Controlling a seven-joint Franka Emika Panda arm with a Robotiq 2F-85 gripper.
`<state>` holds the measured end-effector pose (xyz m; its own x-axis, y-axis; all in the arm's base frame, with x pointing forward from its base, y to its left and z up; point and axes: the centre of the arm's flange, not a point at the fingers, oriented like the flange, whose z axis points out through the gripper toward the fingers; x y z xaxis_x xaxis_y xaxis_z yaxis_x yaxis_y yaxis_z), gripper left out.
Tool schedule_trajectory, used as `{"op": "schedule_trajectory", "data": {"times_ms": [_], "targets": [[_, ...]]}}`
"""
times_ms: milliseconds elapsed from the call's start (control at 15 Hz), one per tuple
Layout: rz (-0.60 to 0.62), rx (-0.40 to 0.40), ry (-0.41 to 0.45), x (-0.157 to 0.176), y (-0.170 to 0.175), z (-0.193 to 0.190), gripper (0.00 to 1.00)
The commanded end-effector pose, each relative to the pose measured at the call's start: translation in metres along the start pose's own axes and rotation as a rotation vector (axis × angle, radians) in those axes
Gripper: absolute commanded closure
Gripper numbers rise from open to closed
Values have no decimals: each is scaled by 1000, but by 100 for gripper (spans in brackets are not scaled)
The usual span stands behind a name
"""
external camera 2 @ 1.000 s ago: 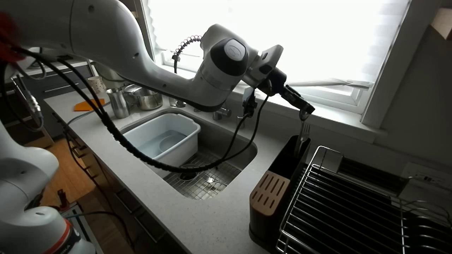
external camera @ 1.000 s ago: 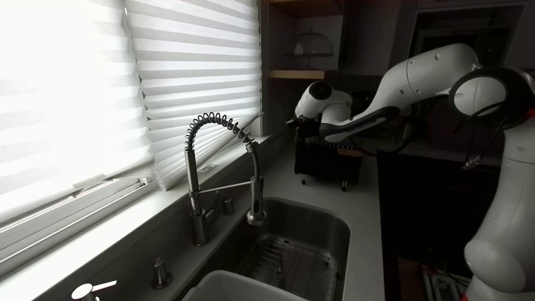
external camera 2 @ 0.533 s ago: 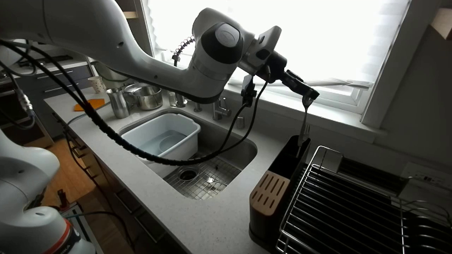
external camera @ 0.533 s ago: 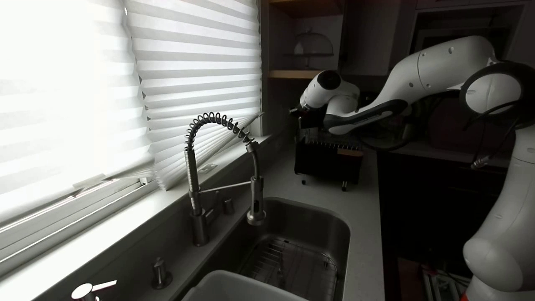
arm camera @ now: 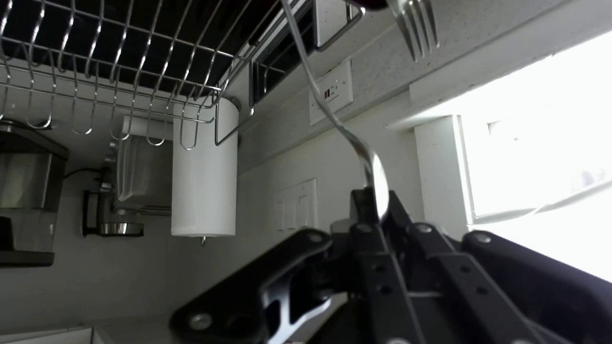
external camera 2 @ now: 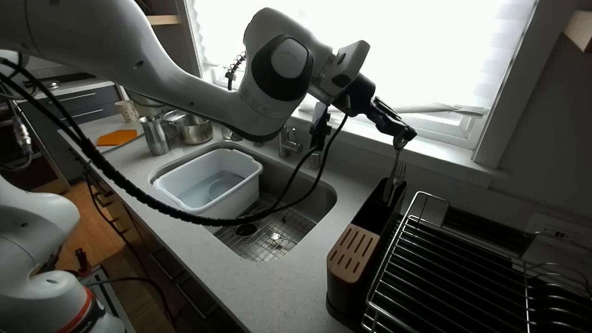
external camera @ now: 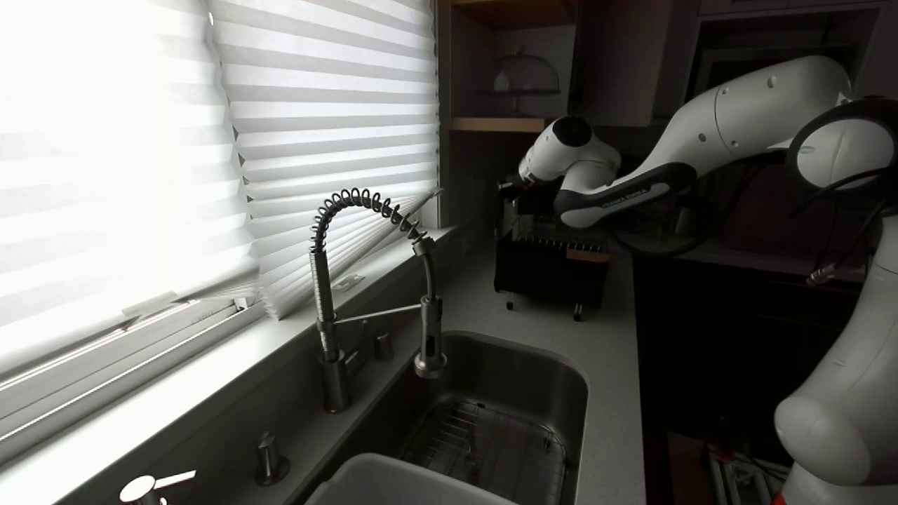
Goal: Move the spoon and fork to the middle compartment of the black cutlery drying rack
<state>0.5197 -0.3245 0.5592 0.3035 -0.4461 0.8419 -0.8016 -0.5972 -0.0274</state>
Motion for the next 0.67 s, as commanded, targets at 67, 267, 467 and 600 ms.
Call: {"op": "schedule_trajectory", "data": {"times_ms": [67, 267, 467, 600], "targets": [[36, 10, -50, -15, 32, -3, 98], [41, 10, -73, -21, 38, -1, 98], [35, 13, -80, -26, 36, -1, 59], [29, 22, -86, -27, 33, -1, 43]]}}
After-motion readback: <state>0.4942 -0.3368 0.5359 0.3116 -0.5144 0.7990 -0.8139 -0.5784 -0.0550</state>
